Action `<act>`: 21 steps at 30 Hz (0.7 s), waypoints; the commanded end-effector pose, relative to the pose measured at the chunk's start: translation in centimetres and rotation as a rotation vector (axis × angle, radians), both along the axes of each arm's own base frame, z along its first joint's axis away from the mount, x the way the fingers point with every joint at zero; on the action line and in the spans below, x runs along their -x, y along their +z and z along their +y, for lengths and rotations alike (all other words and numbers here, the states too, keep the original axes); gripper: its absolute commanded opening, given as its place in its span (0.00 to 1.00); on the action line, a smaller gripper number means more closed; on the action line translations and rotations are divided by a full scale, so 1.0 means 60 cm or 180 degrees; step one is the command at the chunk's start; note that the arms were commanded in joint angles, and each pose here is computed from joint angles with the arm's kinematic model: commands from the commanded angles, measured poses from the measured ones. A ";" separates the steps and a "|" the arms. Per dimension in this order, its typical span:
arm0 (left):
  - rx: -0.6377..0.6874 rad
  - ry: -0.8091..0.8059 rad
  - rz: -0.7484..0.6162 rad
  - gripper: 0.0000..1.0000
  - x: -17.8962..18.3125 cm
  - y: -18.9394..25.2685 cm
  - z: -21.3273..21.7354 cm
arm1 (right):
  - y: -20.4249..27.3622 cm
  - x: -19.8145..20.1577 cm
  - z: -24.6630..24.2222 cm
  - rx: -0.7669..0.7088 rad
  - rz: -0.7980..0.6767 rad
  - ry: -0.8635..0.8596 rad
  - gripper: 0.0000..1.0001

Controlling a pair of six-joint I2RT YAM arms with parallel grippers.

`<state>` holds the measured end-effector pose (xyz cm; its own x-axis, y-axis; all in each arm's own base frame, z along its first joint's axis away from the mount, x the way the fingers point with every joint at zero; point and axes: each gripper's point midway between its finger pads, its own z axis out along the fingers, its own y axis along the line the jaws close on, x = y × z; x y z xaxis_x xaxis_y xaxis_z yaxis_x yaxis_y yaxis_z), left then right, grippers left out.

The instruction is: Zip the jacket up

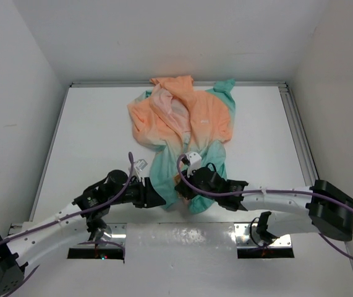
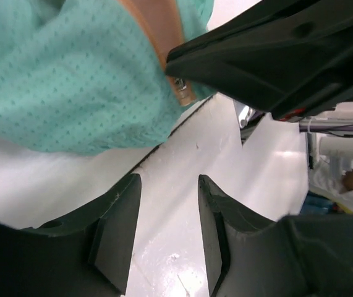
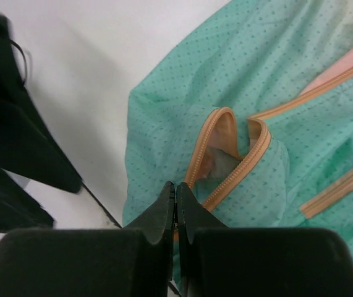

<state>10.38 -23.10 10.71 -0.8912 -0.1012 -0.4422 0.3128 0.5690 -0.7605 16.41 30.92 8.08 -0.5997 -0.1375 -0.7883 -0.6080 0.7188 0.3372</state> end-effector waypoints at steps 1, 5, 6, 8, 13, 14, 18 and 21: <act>0.0368 -0.0088 0.0060 0.40 0.013 0.014 -0.023 | 0.030 -0.011 0.024 -0.0379 -0.0020 -0.0155 0.00; 0.0480 0.0044 0.0256 0.40 0.030 -0.010 -0.040 | 0.018 0.004 0.033 -0.0483 0.0104 -0.0170 0.00; 0.0589 0.0207 0.0263 0.40 0.020 -0.003 -0.045 | 0.021 0.007 0.035 -0.0530 0.0104 -0.0193 0.00; 0.0681 0.0228 0.0354 0.41 0.034 -0.017 -0.048 | 0.012 0.012 0.029 -0.0574 0.0197 -0.0281 0.00; 0.0912 0.0459 0.0670 0.44 0.049 -0.051 -0.049 | -0.006 0.029 0.015 -0.0652 0.0350 -0.0431 0.00; 0.0936 0.0463 0.0681 0.44 0.052 -0.050 -0.051 | -0.012 0.034 0.013 -0.0637 0.0374 -0.0436 0.00; 0.0849 0.0599 0.0735 0.46 0.053 -0.061 -0.059 | -0.013 0.047 0.014 -0.0803 0.0437 -0.0426 0.00; 0.0836 0.0653 0.0754 0.47 0.053 -0.066 -0.063 | -0.007 0.054 0.016 -0.0871 0.0468 -0.0412 0.00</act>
<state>6.48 -27.83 8.89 -0.9385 -0.2868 -0.1923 0.0729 0.3800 -0.9221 12.68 30.43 4.57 -0.7252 0.0322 -0.6877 -0.4617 0.7183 0.5205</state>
